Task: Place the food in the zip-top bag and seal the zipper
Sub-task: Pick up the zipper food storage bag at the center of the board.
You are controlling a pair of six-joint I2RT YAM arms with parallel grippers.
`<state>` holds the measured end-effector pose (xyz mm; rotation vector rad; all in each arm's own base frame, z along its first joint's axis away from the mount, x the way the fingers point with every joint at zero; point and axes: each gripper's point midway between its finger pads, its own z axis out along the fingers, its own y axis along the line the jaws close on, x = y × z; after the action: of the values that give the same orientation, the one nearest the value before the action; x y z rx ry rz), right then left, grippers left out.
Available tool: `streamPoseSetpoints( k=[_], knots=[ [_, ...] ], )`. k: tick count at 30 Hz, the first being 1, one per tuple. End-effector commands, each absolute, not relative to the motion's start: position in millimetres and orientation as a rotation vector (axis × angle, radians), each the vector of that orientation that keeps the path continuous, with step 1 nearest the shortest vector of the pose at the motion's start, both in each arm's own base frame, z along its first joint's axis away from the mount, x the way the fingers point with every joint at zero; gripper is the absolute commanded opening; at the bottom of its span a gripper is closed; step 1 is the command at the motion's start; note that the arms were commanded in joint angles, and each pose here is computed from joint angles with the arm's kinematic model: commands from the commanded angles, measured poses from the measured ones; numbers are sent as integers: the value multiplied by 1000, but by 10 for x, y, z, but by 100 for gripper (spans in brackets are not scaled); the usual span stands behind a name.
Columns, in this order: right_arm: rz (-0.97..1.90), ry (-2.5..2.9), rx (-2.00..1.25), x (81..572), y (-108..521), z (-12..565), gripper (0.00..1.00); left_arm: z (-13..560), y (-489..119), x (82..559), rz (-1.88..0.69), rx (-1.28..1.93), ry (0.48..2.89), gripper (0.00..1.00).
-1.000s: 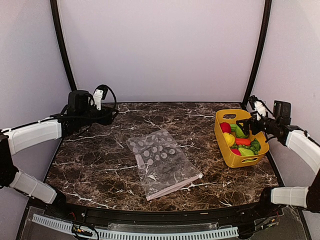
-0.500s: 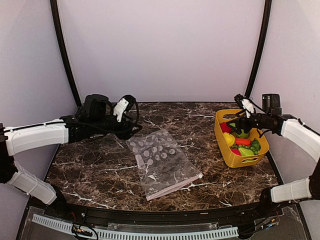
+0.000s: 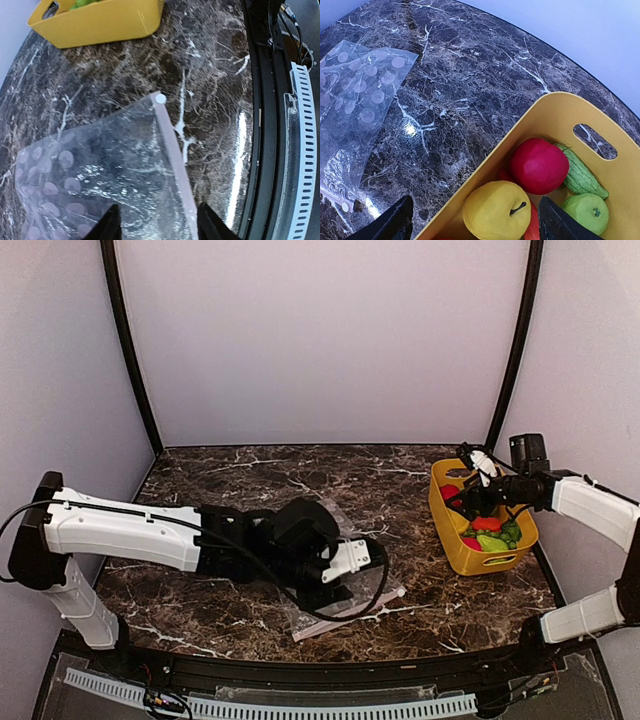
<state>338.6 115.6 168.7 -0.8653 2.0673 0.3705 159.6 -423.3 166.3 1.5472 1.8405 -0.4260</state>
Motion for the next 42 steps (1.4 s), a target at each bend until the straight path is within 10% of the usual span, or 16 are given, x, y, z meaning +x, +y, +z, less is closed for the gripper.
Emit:
streamPoseSetpoints(
  k=[1, 42],
  knots=[
    [347, 2054, -848, 3429, 1148, 1676, 83, 1338, -4134, 1394, -173, 1666, 1907, 44],
    [304, 1980, -849, 3259, 1116, 1837, 84, 553, -4550, 1723, 616, 1654, 1739, 38]
  ],
)
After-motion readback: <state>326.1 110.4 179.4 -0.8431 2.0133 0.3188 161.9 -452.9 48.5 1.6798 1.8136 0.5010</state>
